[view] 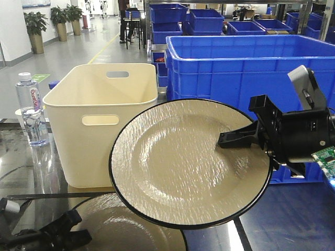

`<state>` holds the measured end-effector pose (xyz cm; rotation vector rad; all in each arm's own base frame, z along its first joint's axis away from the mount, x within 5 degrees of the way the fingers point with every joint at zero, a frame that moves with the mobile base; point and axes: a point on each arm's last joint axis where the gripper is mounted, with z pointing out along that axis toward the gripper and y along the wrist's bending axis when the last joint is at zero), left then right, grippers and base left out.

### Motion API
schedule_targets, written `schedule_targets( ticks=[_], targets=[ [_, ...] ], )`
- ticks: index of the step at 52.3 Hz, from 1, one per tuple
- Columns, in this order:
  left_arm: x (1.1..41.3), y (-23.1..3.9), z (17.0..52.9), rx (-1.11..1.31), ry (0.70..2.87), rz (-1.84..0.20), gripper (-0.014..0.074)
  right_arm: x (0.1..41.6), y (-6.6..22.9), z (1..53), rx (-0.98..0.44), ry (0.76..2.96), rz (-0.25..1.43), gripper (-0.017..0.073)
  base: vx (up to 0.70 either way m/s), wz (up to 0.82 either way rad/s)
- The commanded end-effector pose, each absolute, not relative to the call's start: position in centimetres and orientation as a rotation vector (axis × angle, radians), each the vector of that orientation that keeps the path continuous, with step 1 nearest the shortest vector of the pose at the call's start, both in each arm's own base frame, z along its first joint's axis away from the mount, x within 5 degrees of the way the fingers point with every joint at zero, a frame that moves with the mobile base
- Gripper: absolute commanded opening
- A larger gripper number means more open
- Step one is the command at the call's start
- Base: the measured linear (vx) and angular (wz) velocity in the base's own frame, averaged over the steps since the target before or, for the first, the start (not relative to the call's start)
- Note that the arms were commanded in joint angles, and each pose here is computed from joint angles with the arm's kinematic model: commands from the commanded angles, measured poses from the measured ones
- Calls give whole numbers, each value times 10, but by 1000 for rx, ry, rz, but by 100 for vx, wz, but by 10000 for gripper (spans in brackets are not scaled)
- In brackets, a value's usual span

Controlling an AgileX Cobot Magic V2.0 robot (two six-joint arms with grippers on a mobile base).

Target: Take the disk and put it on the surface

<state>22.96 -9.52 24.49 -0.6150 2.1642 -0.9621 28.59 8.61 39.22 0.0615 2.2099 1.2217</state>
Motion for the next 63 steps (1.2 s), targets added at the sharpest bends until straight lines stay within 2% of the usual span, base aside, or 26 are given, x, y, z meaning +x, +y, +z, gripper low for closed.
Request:
schedule_targets(
  ticks=[1,8,15,20,21,40,58,63],
  targets=[
    [231,-96,259,-551,2127,-955,79,278,86,424,93,2049,1319,-8,0,0],
    [229,-98,257,-419,2163,-907,221,279,86,424,101,2042,1313,-8,0,0],
    [225,-102,256,-308,2203,-921,443,279,86,424,101,2042,1314,-8,0,0],
    [222,-104,256,-241,2224,-925,558,279,86,425,105,2038,1311,-8,0,0],
    [221,-104,257,-178,2227,-888,640,280,85,425,114,2029,1313,-8,0,0],
    [207,-85,288,-27,2042,-651,622,283,83,427,148,1998,1295,-8,0,0],
    [197,-76,304,-32,1977,-662,606,284,83,427,154,1993,1288,-8,0,0],
    [190,-72,312,-33,1937,-666,601,282,84,426,99,1997,1270,-8,0,0]
  ],
)
